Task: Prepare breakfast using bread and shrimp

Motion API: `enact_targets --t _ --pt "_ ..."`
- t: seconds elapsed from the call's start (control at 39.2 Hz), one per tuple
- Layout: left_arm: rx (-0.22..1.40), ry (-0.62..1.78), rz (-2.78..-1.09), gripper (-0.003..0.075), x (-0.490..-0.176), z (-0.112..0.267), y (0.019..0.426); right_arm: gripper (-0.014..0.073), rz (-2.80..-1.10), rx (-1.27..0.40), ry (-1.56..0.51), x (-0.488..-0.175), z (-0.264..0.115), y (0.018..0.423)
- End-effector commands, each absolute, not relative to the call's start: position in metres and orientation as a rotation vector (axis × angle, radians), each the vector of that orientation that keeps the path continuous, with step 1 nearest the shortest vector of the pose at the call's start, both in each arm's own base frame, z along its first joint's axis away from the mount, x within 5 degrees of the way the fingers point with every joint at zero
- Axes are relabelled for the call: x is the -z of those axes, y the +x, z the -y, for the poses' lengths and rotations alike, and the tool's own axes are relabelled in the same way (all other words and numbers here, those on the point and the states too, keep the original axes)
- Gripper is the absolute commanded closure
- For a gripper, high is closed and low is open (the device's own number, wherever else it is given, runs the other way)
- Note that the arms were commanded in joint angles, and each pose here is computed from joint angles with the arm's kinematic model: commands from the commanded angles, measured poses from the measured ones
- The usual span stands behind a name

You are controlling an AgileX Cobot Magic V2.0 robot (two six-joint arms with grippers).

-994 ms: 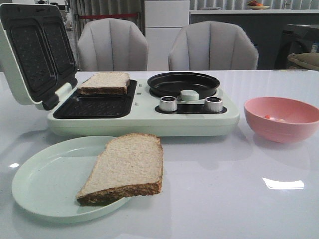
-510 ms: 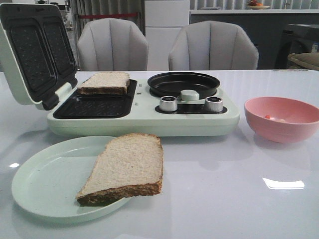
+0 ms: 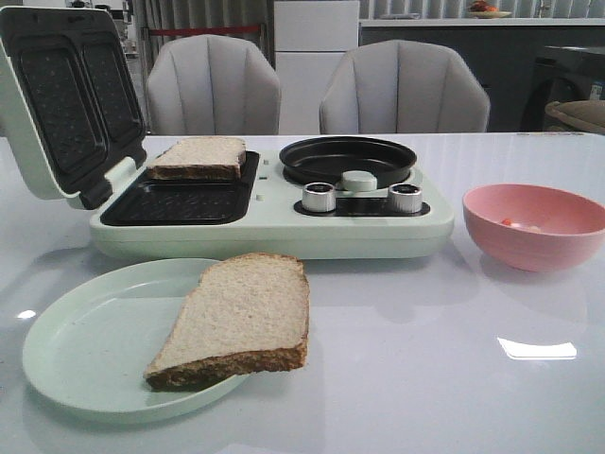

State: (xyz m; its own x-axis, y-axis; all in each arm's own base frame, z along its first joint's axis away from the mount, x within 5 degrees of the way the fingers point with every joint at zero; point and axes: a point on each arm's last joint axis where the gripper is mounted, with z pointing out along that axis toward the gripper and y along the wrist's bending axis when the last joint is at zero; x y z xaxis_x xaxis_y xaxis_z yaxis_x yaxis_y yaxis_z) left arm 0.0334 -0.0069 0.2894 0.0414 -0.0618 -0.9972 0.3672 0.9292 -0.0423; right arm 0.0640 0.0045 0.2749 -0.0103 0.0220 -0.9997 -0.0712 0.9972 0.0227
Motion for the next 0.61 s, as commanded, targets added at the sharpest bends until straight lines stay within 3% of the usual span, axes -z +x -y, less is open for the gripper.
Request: enact_targets --t 0.0,0.46,0.59 --pt "0.374 0.254 -1.403 0.0357 -0.3039 0.0082 0.0307 0.0461 -1.596 -0.096 -0.021 -0.2955 -0.0055 0.0731" --pt "0.374 0.254 -1.405 0.0357 -0.3037 0.0082 0.0308 0.0459 -1.694 -0.147 0.016 -0.2871 -0.0074 0.0822" --pt "0.374 0.254 -1.405 0.0357 -0.3037 0.0082 0.0308 0.037 -1.695 -0.147 0.016 -0.2884 -0.0074 0.0822"
